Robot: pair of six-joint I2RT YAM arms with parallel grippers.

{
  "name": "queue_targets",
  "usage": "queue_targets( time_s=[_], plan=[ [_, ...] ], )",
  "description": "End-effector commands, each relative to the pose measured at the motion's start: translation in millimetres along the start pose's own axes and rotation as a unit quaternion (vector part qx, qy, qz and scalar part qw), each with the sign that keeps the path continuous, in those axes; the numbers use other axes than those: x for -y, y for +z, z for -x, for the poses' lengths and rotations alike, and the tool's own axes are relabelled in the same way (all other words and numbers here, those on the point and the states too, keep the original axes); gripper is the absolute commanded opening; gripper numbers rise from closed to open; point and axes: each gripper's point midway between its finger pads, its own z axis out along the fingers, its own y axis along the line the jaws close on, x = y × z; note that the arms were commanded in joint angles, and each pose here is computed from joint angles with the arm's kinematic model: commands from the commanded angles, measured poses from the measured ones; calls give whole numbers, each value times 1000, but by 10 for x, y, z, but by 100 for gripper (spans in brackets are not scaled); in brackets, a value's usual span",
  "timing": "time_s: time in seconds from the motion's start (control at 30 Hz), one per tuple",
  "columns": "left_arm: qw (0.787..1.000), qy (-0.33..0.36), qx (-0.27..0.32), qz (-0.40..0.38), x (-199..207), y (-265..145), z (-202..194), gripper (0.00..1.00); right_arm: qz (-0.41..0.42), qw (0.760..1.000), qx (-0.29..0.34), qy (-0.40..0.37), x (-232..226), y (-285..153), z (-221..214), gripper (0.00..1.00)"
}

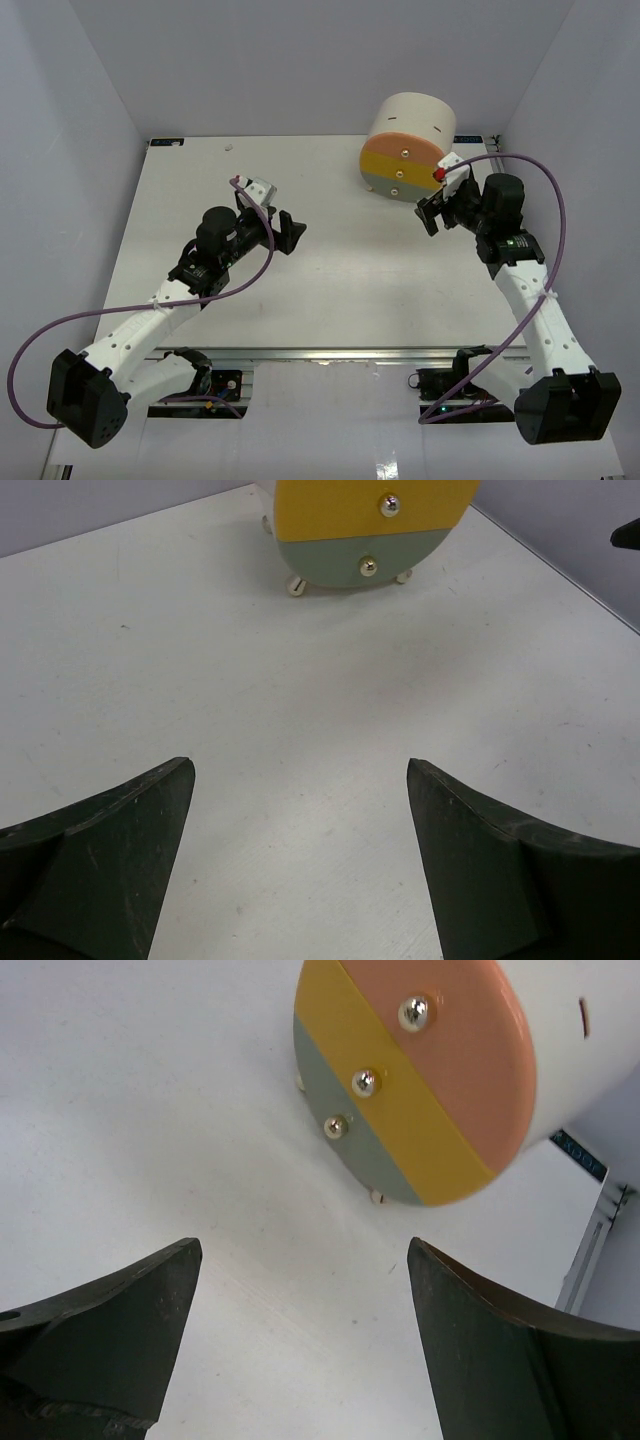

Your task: Organize the makeup

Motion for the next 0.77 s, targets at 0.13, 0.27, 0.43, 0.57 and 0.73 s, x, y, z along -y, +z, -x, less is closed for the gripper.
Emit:
queue_targets(
  time_s=[0.13, 0.27, 0.43, 0.57, 0.73],
  plan=[
    [999, 5, 27, -28, 121, -157, 105, 98, -52, 992, -29, 111, -224, -246, -524, 90],
    [999, 8, 31, -19, 97, -200, 110, 98, -59, 990, -23, 125, -226, -265, -588, 90],
    [999, 8, 31, -14, 79, -215, 113, 98, -80, 988, -26, 128, -148, -302, -676, 90],
    [999, 8, 31, -12, 73, -215, 116, 98, -100, 987, -20, 127, -70, -359, -659, 90],
    [999, 7, 30, -11, 67, -205, 105, 98, -111, 986, -17, 119, -45, -384, -673, 90]
  ],
)
